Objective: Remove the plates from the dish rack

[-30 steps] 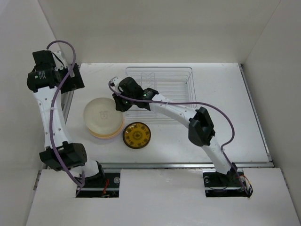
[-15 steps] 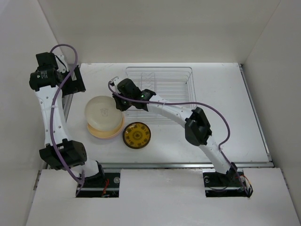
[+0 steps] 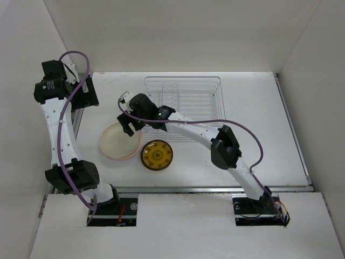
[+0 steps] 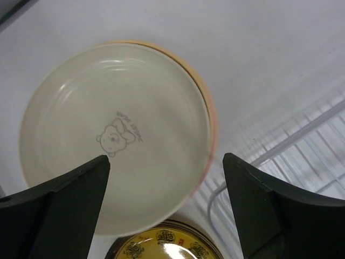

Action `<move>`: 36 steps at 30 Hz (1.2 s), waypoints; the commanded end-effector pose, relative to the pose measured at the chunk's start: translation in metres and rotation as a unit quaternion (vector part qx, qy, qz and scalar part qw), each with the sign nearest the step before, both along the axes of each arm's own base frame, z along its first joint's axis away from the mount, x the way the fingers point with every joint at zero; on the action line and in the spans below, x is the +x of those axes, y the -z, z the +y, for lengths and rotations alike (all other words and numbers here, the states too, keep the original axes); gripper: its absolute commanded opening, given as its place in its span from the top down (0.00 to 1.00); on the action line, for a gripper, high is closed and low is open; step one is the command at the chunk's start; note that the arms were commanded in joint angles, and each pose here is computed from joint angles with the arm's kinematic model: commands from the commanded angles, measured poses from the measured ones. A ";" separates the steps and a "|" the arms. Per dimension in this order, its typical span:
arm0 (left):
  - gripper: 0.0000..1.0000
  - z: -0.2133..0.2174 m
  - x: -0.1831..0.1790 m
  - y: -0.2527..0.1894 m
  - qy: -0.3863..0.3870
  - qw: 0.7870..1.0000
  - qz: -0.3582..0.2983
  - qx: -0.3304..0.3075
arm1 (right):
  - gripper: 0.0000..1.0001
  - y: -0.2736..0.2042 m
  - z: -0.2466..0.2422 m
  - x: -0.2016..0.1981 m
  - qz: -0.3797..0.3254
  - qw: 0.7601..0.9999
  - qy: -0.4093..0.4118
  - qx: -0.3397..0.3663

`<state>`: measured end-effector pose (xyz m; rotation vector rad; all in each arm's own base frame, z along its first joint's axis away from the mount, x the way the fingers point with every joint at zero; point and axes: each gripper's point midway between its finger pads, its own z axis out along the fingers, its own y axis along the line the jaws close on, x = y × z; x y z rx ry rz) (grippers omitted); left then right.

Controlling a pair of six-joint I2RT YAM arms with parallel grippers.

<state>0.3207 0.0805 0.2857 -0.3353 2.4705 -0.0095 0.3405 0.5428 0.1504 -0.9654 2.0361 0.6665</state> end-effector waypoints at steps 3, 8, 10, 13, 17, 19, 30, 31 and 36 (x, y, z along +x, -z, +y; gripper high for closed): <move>0.00 -0.002 0.006 -0.014 -0.008 0.999 -0.031 -0.009 | 0.07 -0.109 -0.019 0.015 -0.094 0.994 0.035 0.050; 0.00 -0.001 0.004 -0.021 -0.021 0.999 -0.045 -0.007 | 0.06 -0.149 -0.038 0.013 -0.125 0.989 0.049 0.061; 0.00 -0.001 0.006 -0.022 -0.021 0.999 -0.049 -0.005 | 0.06 -0.163 -0.048 0.011 -0.133 0.987 0.058 0.066; 0.00 -0.002 0.003 -0.028 -0.024 0.998 -0.059 -0.006 | 0.04 -0.194 -0.076 0.007 -0.152 0.981 0.094 0.075; 0.00 0.005 -0.004 -0.035 -0.043 0.996 -0.074 0.009 | 0.01 -0.221 -0.167 0.036 -0.199 0.941 0.270 0.049; 0.00 0.011 -0.011 -0.039 -0.062 0.994 -0.081 0.027 | 0.01 -0.210 -0.252 0.057 -0.234 0.871 0.432 -0.022; 0.00 0.039 -0.055 -0.013 -0.130 0.986 -0.019 0.103 | 0.01 -0.214 -0.520 -0.038 -0.239 0.679 0.683 -0.124; 0.00 0.037 -0.060 -0.008 -0.129 0.986 -0.009 0.101 | 0.01 -0.224 -0.535 -0.054 -0.238 0.677 0.689 -0.102; 0.00 0.029 -0.071 0.000 -0.121 0.988 -0.003 0.091 | 0.01 -0.227 -0.560 -0.096 -0.223 0.700 0.676 -0.057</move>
